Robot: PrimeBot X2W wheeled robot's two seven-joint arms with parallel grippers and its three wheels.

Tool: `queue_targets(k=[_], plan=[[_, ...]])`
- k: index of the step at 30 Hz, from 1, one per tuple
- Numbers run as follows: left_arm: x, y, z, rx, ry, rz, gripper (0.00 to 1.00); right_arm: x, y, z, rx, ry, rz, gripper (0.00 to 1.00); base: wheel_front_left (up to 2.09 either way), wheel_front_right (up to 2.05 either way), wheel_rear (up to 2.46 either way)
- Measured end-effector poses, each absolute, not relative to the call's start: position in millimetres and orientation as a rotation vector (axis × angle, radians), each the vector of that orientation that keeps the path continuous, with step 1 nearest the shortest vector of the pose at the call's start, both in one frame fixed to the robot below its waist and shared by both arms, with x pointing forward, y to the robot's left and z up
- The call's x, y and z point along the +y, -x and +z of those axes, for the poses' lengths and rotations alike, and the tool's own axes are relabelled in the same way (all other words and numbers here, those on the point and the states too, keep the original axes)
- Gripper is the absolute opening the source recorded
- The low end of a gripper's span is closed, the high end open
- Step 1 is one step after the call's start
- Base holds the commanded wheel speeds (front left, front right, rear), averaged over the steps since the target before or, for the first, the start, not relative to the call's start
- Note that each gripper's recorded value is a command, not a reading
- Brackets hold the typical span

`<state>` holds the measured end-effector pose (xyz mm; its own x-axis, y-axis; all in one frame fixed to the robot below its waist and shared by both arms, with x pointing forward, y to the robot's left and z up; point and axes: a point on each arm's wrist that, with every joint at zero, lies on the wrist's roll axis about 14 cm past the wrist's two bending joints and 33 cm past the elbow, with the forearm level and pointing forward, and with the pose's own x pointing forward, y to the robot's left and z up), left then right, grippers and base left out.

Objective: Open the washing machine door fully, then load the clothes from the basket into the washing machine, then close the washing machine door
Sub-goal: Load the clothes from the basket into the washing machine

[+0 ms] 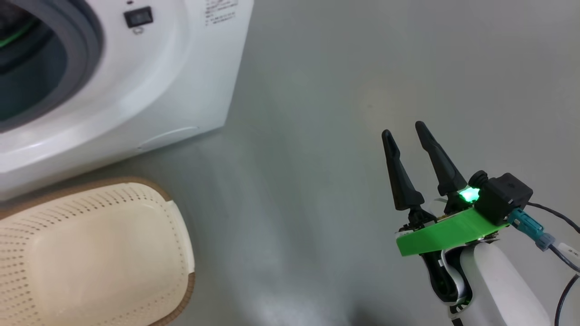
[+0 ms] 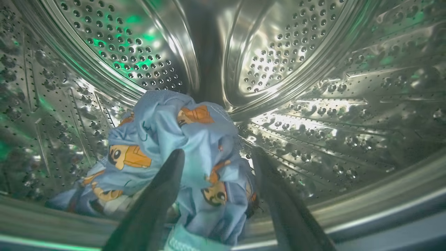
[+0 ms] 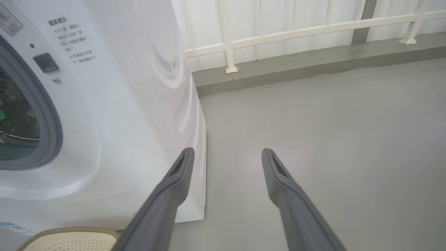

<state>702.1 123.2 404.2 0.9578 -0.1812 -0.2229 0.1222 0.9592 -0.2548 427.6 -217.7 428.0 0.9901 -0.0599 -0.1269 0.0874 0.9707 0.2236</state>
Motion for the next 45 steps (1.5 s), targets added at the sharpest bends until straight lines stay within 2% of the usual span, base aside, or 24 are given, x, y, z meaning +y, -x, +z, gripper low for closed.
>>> queue_targets(k=[7,22,39,45], plan=[[115,-664,420,0.245,0.241,-0.188,1.00,-208,-426,445,0.083,-0.238,-0.041,1.00,0.00,0.00,0.00],[123,-565,480,0.108,0.259,-0.224,1.00,-191,-413,499,-0.048,-0.248,0.019,1.00,0.00,0.00,0.00],[179,-431,497,-0.003,0.234,-0.102,1.00,-162,-397,520,-0.093,-0.257,0.134,1.00,0.00,0.00,0.00],[201,-396,496,-0.016,0.226,-0.035,1.00,-146,-397,528,-0.112,-0.263,0.180,1.00,0.00,0.00,0.00]])
